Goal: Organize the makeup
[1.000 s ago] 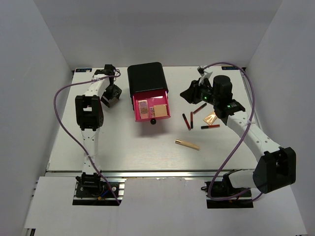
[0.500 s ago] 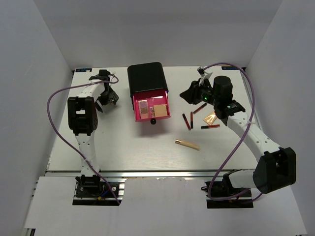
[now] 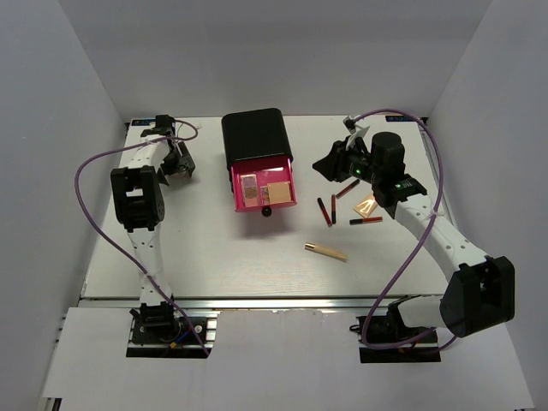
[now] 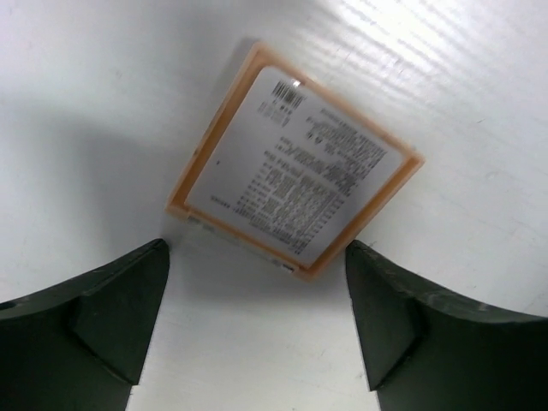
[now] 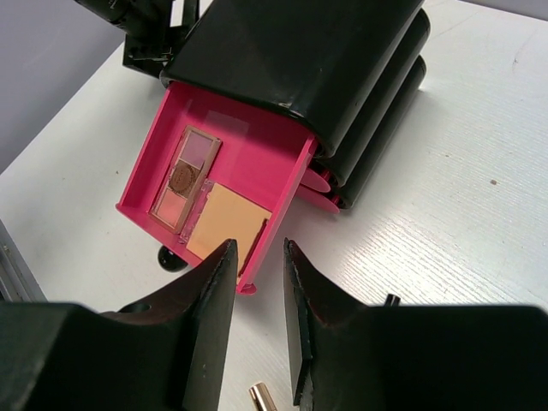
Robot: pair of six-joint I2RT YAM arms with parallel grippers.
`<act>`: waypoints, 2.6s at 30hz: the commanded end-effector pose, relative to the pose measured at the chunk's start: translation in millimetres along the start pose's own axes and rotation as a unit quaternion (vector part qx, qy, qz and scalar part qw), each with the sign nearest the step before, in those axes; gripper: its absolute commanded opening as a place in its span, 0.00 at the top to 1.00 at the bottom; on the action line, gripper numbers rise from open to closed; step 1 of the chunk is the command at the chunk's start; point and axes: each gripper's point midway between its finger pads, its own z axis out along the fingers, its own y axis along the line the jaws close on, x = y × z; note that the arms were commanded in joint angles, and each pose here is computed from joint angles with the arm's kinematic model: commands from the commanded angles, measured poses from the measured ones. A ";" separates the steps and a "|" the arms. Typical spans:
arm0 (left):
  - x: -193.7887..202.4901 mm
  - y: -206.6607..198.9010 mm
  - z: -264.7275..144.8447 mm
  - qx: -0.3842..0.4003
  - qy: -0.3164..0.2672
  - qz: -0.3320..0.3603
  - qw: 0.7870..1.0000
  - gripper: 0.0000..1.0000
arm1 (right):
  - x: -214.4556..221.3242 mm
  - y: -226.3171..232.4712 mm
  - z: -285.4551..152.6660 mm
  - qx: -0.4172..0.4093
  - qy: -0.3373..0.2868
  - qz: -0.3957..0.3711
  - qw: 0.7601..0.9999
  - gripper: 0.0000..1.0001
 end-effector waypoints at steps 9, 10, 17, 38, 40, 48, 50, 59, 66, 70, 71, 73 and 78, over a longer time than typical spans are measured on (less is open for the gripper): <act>13.0 28.7 27.2 -0.059 0.016 0.056 0.997 0.02 | -27.8 8.0 -0.6 -0.013 -0.033 -0.008 0.999 0.66; 13.1 30.7 29.0 -0.061 0.015 0.070 0.996 0.02 | -28.6 8.1 -1.0 -0.013 -0.035 -0.009 0.999 0.65; 5.6 31.9 38.8 -0.056 0.001 0.132 0.990 0.02 | -32.4 8.0 -2.7 -0.013 -0.045 -0.002 0.999 0.65; 23.5 -3.5 40.5 0.057 0.016 0.153 0.986 0.60 | -39.9 6.0 -7.2 -0.013 -0.058 0.001 0.998 0.64; 27.3 -6.0 34.4 0.066 0.012 0.131 0.989 0.64 | -38.7 7.0 -8.0 -0.015 -0.058 0.000 0.998 0.64; -2.3 -45.8 -44.7 0.173 -0.055 -0.022 0.983 0.66 | -38.0 10.0 -15.2 -0.018 -0.063 -0.024 0.998 0.64; -12.6 -54.8 -92.6 0.222 -0.096 -0.047 0.969 0.67 | -36.0 9.5 -15.4 -0.017 -0.061 -0.026 0.998 0.63; 48.9 -46.5 -228.8 0.322 -0.175 -0.072 0.927 0.70 | -30.3 7.9 -9.7 -0.024 -0.053 -0.022 0.998 0.63; 124.2 -100.6 -313.1 0.422 -0.189 -0.041 0.886 0.69 | -35.8 4.7 -2.5 -0.025 -0.051 -0.029 0.998 0.63; 155.2 -144.6 -332.4 0.441 -0.178 -0.030 0.879 0.69 | -38.5 3.9 -2.8 -0.022 -0.053 -0.035 0.998 0.63; 158.5 -154.9 -323.7 0.432 -0.168 -0.021 0.886 0.68 | -37.2 3.6 -2.8 -0.022 -0.051 -0.034 0.998 0.63; 157.6 -170.8 -314.4 0.398 -0.171 -0.010 0.901 0.67 | -35.2 4.8 -4.9 -0.021 -0.049 -0.035 0.998 0.63; 148.2 -178.8 -286.2 0.319 -0.177 0.003 0.931 0.59 | -32.3 6.0 -10.7 -0.018 -0.050 -0.037 0.998 0.63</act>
